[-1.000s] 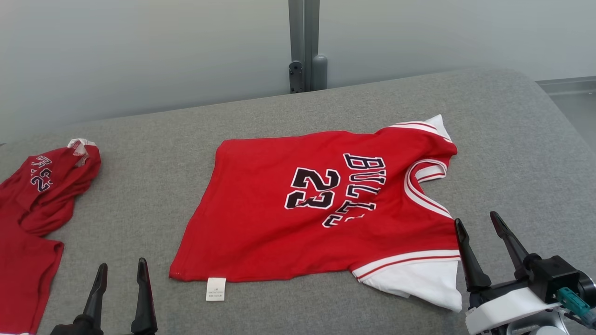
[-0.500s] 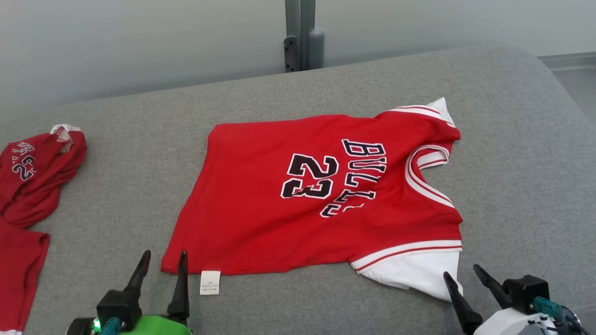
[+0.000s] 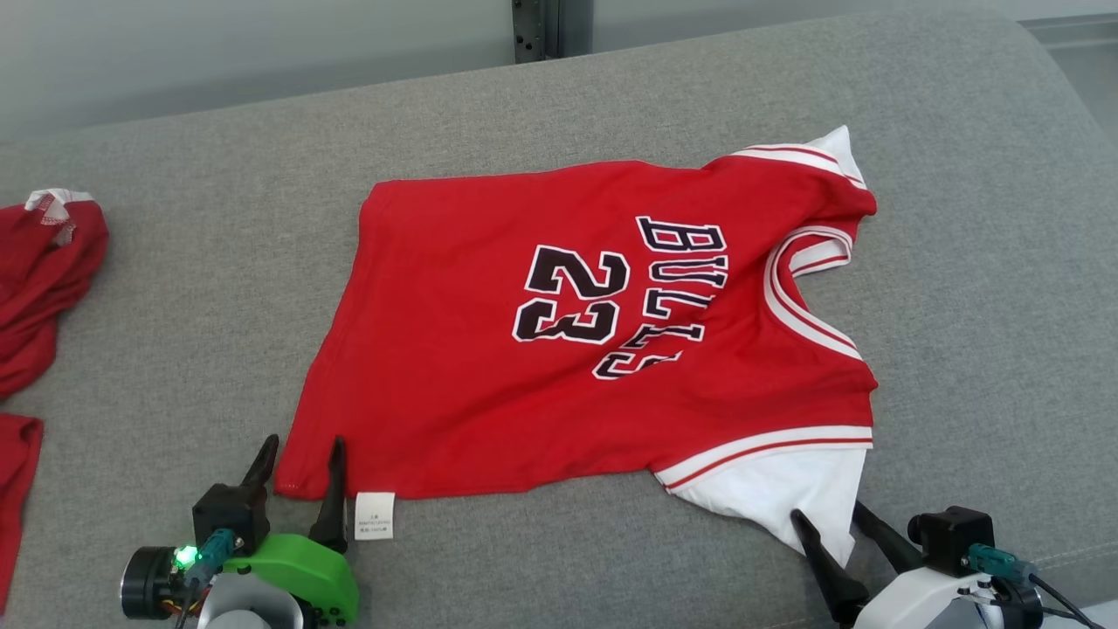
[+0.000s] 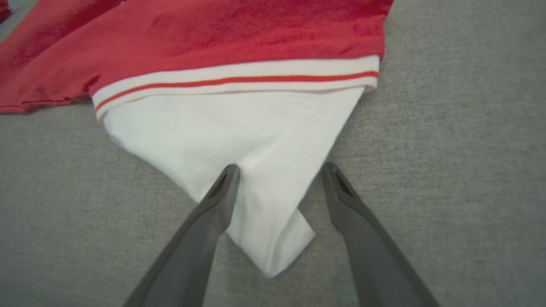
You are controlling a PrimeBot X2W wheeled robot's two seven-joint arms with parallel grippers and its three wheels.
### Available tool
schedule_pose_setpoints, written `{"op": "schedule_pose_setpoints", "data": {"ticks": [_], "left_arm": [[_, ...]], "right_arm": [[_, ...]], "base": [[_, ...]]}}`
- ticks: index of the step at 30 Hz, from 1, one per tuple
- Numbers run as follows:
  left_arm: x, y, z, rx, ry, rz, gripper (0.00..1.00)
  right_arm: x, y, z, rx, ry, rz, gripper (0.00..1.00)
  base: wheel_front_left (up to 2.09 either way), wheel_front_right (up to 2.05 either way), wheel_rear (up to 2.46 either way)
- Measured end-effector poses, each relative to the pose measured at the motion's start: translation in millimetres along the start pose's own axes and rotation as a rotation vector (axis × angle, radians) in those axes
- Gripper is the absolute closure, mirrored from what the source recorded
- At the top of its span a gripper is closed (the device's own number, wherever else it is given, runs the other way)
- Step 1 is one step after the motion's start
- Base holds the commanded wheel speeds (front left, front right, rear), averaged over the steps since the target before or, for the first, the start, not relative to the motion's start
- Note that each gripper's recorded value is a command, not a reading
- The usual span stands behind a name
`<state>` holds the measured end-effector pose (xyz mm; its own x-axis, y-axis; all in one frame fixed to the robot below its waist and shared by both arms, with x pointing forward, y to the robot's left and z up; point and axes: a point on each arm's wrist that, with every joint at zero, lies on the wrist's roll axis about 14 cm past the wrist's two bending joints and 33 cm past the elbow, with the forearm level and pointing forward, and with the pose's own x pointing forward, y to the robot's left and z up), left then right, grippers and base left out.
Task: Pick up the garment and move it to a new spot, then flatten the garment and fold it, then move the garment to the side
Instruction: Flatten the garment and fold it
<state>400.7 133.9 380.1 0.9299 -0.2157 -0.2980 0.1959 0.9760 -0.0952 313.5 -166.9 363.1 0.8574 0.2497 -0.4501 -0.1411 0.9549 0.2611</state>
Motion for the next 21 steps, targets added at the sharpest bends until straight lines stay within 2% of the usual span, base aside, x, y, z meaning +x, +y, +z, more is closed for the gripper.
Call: {"op": "schedule_pose_setpoints", "data": {"ticks": [7,8,9,10,15,19,21], "left_arm": [[4,-2,-27,-0.019,0.100,-0.004,0.00],[4,-4,-29,-0.023,0.112,-0.008,0.16],[4,-4,-30,-0.027,0.118,-0.010,0.69],[4,-6,-32,-0.045,0.126,-0.011,1.00],[2,-20,-30,-0.136,0.138,-0.032,1.00],[-4,-37,-10,-0.243,0.098,-0.075,1.00],[-4,-56,24,-0.307,0.019,-0.141,1.00]], "right_arm": [[3,11,-5,0.052,0.023,0.041,0.00],[3,13,-5,0.061,0.027,0.048,0.00],[3,15,-5,0.066,0.029,0.056,0.52],[4,18,-3,0.092,0.021,0.064,1.00],[2,32,21,0.209,-0.068,0.114,1.00],[-8,10,85,0.241,-0.273,0.102,1.00],[-21,1,125,0.242,-0.394,0.107,1.00]], "base": [[0.00,0.00,0.00],[0.00,0.00,0.00],[0.00,0.00,0.00],[0.00,0.00,0.00],[0.00,0.00,0.00],[0.00,0.00,0.00],[0.00,0.00,0.00]]}}
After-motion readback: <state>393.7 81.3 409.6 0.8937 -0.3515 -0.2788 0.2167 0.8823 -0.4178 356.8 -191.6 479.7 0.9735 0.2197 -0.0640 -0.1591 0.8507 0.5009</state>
